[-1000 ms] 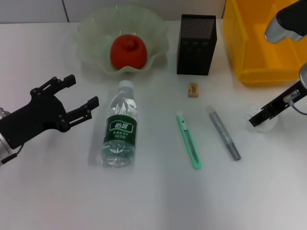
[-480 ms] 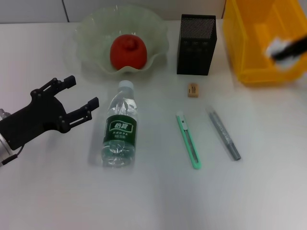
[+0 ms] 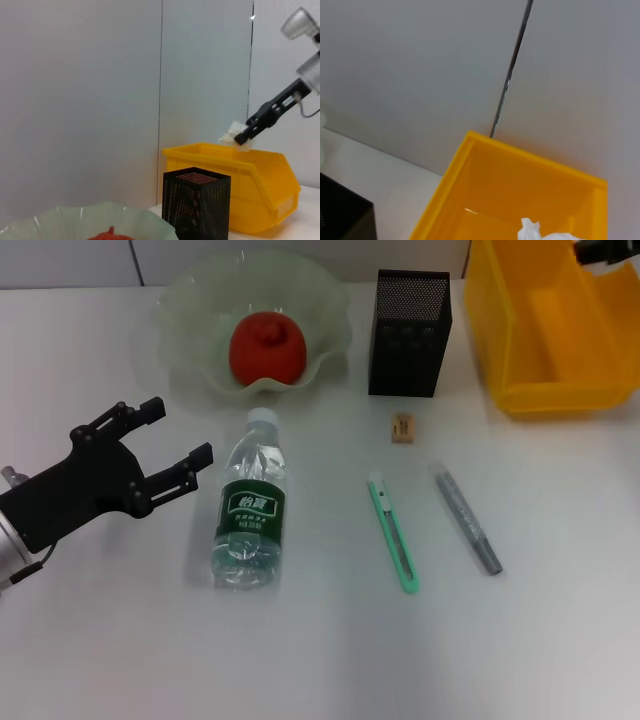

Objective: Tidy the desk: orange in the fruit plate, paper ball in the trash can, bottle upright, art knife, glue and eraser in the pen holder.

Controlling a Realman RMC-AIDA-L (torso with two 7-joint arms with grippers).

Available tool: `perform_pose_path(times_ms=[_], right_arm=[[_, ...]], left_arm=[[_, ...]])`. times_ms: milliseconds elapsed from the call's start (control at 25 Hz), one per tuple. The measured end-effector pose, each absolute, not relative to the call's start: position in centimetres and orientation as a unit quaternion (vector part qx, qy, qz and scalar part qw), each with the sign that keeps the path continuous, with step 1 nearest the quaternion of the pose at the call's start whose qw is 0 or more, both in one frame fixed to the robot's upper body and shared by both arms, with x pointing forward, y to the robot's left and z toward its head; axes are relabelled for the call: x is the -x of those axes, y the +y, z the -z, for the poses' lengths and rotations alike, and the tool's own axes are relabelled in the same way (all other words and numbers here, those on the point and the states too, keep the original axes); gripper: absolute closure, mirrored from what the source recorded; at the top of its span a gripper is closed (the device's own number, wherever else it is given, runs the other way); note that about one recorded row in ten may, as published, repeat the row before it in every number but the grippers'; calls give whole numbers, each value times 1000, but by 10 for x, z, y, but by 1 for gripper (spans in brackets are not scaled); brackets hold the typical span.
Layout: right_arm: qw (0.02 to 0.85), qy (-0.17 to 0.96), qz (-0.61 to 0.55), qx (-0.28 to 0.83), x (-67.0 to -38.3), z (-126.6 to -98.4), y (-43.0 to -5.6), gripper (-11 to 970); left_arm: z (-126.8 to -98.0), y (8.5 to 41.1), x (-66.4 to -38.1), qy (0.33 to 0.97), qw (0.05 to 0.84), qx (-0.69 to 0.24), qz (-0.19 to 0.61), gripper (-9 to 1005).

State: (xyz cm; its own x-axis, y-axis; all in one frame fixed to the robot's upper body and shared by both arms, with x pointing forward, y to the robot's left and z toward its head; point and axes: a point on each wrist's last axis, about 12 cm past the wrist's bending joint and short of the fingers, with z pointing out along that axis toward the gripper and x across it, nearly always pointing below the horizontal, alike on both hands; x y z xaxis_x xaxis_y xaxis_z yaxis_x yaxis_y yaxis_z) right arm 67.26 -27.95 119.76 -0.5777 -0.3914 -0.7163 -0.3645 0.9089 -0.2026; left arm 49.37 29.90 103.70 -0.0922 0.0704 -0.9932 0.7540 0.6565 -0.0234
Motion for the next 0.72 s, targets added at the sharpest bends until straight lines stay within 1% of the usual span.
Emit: perform_pose_path(times_ms=[160,240,360,400,440,560,600,720], right_arm=[[415,886,19,205,-675,-1195,-282,315],[428,881,15,198,-673,-1198,-283,267],[461,868,-9,185,-662,-1206,-287,196],[483,857,-34,179,-651,-1210,-291,179],[483,857,-34,179,-651,-1210,-291,163],[506,836,-92,192,-624,-1213,-297,113],[509,828,-115,205,-613,-1211,-298,114],[524,790,-185,259,-570,-1193,-302,116]], left_arm=[[-1038,297,-493,678,604,-302,289,232],[-1039,297,-493,674,606,-303,295,235],[-1044,297,-492,664,614,-300,305,239],[-1047,297,-493,658,618,-296,311,240],[-1047,297,-493,658,618,-296,311,241],[-1058,300,-494,651,615,-288,337,245],[-1063,301,-495,651,611,-285,349,247],[-1081,302,-500,673,569,-280,381,251]])
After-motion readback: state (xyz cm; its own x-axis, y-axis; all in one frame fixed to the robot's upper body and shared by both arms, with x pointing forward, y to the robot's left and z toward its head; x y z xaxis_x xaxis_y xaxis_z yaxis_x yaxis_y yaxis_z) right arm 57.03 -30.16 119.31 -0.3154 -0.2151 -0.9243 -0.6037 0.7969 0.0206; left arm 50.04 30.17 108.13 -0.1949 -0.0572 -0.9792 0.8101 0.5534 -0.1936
